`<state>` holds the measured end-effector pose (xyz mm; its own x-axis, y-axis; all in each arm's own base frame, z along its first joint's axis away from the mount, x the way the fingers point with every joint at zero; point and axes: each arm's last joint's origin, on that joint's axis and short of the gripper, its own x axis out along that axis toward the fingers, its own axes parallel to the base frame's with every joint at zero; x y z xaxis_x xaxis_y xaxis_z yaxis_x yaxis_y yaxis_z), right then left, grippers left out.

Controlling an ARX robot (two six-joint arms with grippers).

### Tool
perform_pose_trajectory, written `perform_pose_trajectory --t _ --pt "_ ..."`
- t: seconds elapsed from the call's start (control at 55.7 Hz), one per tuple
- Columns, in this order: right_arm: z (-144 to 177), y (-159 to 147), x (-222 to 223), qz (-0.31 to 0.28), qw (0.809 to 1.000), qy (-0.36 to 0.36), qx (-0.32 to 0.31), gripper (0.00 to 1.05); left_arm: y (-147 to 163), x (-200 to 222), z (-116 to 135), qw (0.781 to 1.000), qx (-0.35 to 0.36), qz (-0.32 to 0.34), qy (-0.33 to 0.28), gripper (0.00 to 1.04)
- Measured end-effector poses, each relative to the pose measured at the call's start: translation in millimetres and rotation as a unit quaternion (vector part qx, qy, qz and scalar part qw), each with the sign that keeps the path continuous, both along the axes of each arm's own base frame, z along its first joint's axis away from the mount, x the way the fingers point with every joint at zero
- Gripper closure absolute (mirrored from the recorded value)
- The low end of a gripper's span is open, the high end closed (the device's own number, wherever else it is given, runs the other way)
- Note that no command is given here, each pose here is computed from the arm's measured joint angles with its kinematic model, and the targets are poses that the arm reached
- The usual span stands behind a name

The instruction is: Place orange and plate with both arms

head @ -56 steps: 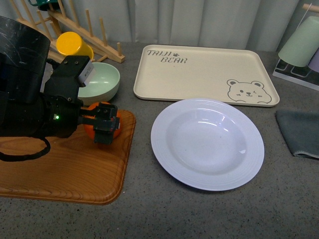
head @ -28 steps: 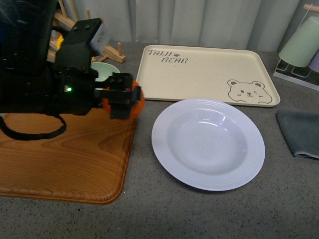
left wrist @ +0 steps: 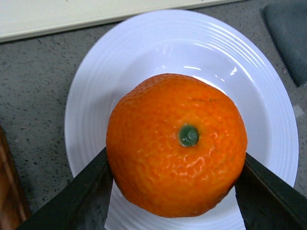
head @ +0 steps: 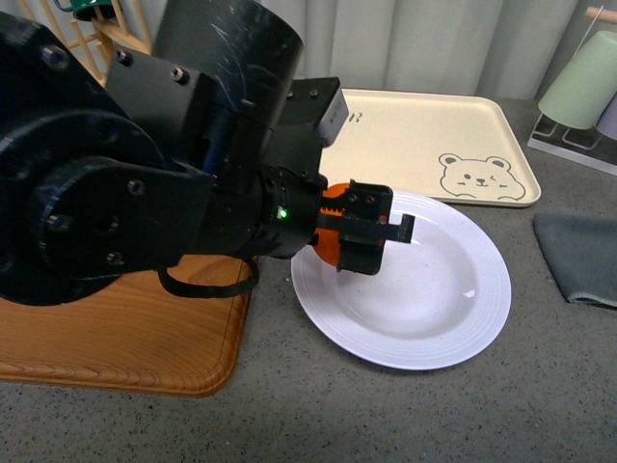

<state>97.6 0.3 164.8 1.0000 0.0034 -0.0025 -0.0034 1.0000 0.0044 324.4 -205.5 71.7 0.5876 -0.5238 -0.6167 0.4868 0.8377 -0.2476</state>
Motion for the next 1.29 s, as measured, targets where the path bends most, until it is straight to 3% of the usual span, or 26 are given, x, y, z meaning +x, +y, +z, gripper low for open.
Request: perform_pose_trajectory --t 0.467,0.862,1.095,1.293 --pt "0.0 0.0 0.0 0.000 1.000 0.000 0.000 0.09 -30.3 0.2 -21.5 0.999 0.024 -0.026 0.021 0.41" --pt "0.0 0.0 0.0 0.000 1.000 0.000 0.000 0.09 -40.5 -1.6 -24.2 0.998 0.036 -0.047 0.018 0.41" --pt "0.0 0.0 0.0 0.000 1.000 0.000 0.000 0.09 -40.1 -1.0 -13.6 0.999 0.028 -0.046 0.005 0.07" --pt "0.0 0.0 0.0 0.000 1.000 0.000 0.000 0.09 -33.2 -2.8 16.9 0.999 0.007 -0.031 -0.031 0.06"
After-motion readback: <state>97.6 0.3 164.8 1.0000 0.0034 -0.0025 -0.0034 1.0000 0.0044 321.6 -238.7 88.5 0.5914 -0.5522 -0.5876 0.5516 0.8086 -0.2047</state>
